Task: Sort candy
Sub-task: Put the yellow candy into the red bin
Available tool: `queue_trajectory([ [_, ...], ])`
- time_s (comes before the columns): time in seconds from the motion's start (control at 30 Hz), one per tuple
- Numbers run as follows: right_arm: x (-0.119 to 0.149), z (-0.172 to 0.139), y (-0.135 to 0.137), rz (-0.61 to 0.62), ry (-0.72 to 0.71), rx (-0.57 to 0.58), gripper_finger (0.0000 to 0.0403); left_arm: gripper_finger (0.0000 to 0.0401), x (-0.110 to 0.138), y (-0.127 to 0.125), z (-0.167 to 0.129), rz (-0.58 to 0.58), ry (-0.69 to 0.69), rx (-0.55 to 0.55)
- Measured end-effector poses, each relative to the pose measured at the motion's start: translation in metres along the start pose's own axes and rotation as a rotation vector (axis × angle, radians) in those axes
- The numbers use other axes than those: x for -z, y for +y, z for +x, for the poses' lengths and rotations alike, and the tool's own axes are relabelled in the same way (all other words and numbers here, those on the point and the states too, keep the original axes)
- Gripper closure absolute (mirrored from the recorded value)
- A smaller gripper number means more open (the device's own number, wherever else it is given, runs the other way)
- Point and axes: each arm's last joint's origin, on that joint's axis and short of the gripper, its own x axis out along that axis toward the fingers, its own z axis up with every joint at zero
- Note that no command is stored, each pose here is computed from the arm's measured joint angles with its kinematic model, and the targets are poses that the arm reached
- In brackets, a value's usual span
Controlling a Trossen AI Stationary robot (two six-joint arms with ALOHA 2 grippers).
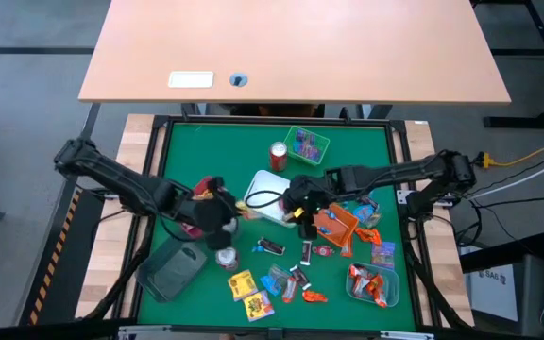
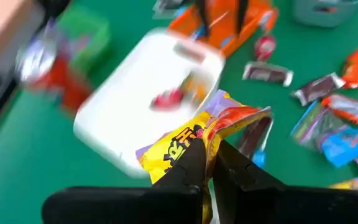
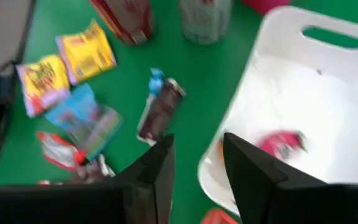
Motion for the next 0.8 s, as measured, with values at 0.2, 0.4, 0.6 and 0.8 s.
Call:
queue_trajectory([
  [0.2,0.009,-0.01,-0.001,-0.07,0.064,0.117,0.0267,0.0399,0.026,0.025,-0.025,-0.261,0.202,-0.135],
  [0.4,0.016,-0.019,0.0,-0.08,0.121,0.167,0.0267,0.0394,0.045,0.038,-0.036,-0.338,0.39,-0.274],
  [0.6,0.021,-0.025,0.009,-0.122,0.154,0.161,0.0267,0.0376,0.047,0.038,-0.035,-0.329,0.41,-0.294],
  [0.8,0.028,-0.04,0.02,-0.155,0.178,0.185,0.0267,0.0342,0.047,0.038,-0.035,-0.329,0.41,-0.297],
])
